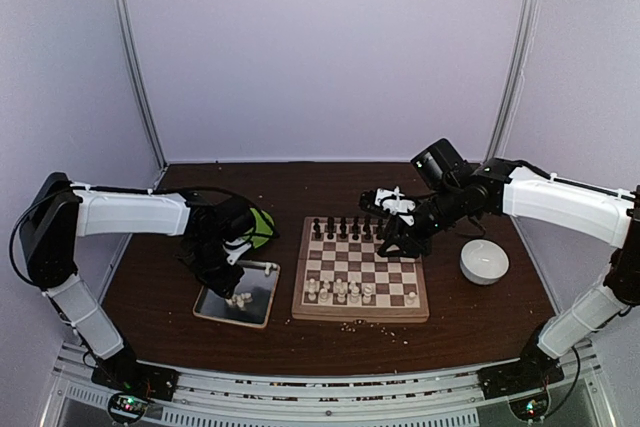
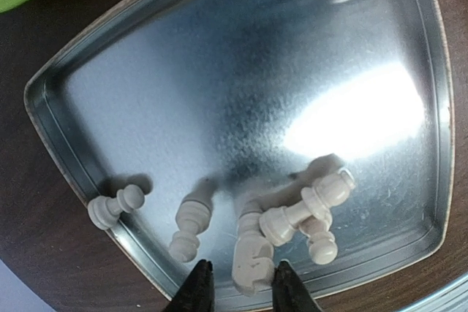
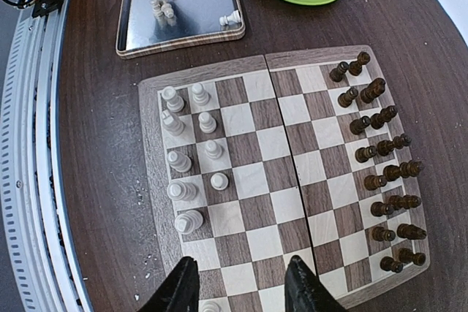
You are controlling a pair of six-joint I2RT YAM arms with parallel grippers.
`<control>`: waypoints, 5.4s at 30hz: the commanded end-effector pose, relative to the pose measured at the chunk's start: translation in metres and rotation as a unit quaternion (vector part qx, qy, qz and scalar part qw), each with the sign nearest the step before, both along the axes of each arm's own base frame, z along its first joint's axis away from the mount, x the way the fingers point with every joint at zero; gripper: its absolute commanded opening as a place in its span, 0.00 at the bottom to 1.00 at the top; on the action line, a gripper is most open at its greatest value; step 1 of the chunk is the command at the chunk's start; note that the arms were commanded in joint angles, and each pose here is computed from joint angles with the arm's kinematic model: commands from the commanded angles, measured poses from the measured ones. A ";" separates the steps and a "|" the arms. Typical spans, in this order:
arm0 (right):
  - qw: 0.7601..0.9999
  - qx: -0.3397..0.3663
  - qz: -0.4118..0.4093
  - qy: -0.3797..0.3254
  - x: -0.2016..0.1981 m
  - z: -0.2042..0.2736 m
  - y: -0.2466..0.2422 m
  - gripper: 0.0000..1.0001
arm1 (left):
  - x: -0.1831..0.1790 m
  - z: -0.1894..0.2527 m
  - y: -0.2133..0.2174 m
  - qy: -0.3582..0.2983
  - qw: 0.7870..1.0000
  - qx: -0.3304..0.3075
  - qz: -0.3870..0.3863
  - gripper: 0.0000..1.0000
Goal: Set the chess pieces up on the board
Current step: Pick up the chess pile from the storage box, then pick up the knight from the chess pile, then place the knight at g1.
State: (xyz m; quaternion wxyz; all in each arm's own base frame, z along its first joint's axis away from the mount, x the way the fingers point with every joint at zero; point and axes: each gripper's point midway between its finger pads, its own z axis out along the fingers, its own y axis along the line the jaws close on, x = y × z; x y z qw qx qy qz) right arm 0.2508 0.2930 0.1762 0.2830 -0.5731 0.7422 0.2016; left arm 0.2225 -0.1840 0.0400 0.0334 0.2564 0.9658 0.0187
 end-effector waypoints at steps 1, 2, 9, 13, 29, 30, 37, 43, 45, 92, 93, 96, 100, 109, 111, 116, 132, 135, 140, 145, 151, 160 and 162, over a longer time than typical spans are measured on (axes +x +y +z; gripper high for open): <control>1.000 0.003 0.004 0.003 0.000 -0.003 0.000 0.40 | 0.007 0.000 -0.003 -0.010 1.000 0.008 -0.015 0.26; 1.000 0.002 0.005 0.005 -0.001 -0.005 0.001 0.40 | 0.008 0.000 -0.005 -0.013 1.000 0.006 -0.017 0.24; 1.000 -0.002 0.005 0.010 -0.001 -0.007 0.001 0.39 | 0.006 -0.003 -0.017 -0.006 0.999 -0.025 -0.035 0.11; 1.000 -0.002 0.005 0.009 0.000 -0.007 0.001 0.39 | -0.002 0.001 -0.026 0.008 0.997 -0.058 -0.051 0.00; 1.000 0.000 0.007 0.018 -0.002 -0.009 0.002 0.39 | 0.005 0.059 -0.039 -0.026 0.980 -0.193 -0.046 0.00; 1.000 0.000 0.007 0.018 -0.001 -0.009 0.002 0.39 | 0.007 0.062 -0.040 -0.030 0.979 -0.196 -0.048 0.00; 1.000 0.002 0.007 0.022 -0.002 -0.009 0.003 0.39 | 0.023 0.091 -0.059 -0.065 0.967 -0.239 -0.059 0.00; 0.999 0.012 0.005 0.035 -0.003 -0.007 0.007 0.40 | 0.034 0.127 -0.085 -0.095 0.943 -0.310 -0.074 0.00; 0.999 0.024 0.000 0.046 -0.003 -0.003 0.011 0.40 | 0.037 0.146 -0.096 -0.110 0.929 -0.343 -0.085 0.00; 0.972 0.202 0.075 0.094 0.013 0.100 0.116 0.49 | 0.035 0.270 -0.189 -0.163 0.812 -0.543 -0.142 0.00; 0.972 0.200 0.074 0.095 0.013 0.098 0.116 0.48 | 0.035 0.269 -0.188 -0.165 0.812 -0.541 -0.141 0.00; 0.974 0.195 0.069 0.094 0.014 0.094 0.115 0.46 | 0.035 0.269 -0.186 -0.169 0.814 -0.537 -0.141 0.00; 0.974 0.193 0.068 0.101 0.015 0.090 0.114 0.35 | 0.036 0.267 -0.186 -0.169 0.816 -0.535 -0.140 0.00; 0.974 0.193 0.060 0.106 0.019 0.089 0.111 0.19 | 0.037 0.264 -0.184 -0.173 0.819 -0.528 -0.139 0.00; 0.974 0.190 0.058 0.108 0.019 0.087 0.109 0.16 | 0.039 0.265 -0.181 -0.182 0.821 -0.524 -0.135 0.00; 0.977 0.173 0.051 0.116 0.019 0.073 0.098 0.11 | 0.041 0.270 -0.177 -0.201 0.820 -0.519 -0.131 0.00; 0.975 0.145 -0.125 0.111 0.060 0.041 -0.058 0.09 | 0.037 0.210 -0.233 -0.141 0.882 -0.385 -0.232 0.00; 0.965 0.155 -0.185 0.102 0.079 0.042 -0.093 0.09 | 0.031 0.194 -0.254 -0.129 0.889 -0.340 -0.277 0.00; 0.953 0.171 -0.229 0.098 0.095 0.044 -0.126 0.09 | 0.015 0.159 -0.284 -0.117 0.888 -0.255 -0.364 0.00; 0.953 0.173 -0.233 0.091 0.096 0.046 -0.131 0.10 | 0.002 0.133 -0.309 -0.119 0.874 -0.209 -0.421 0.00; 0.952 0.174 -0.234 0.094 0.096 0.044 -0.131 0.10 | -0.011 0.106 -0.328 -0.125 0.855 -0.175 -0.472 0.00; 0.952 0.177 -0.232 0.097 0.097 0.044 -0.130 0.10 | -0.023 0.074 -0.350 -0.125 0.833 -0.151 -0.518 0.00; 0.951 0.177 -0.232 0.097 0.097 0.044 -0.130 0.10 | -0.024 0.068 -0.352 -0.121 0.830 -0.149 -0.523 0.00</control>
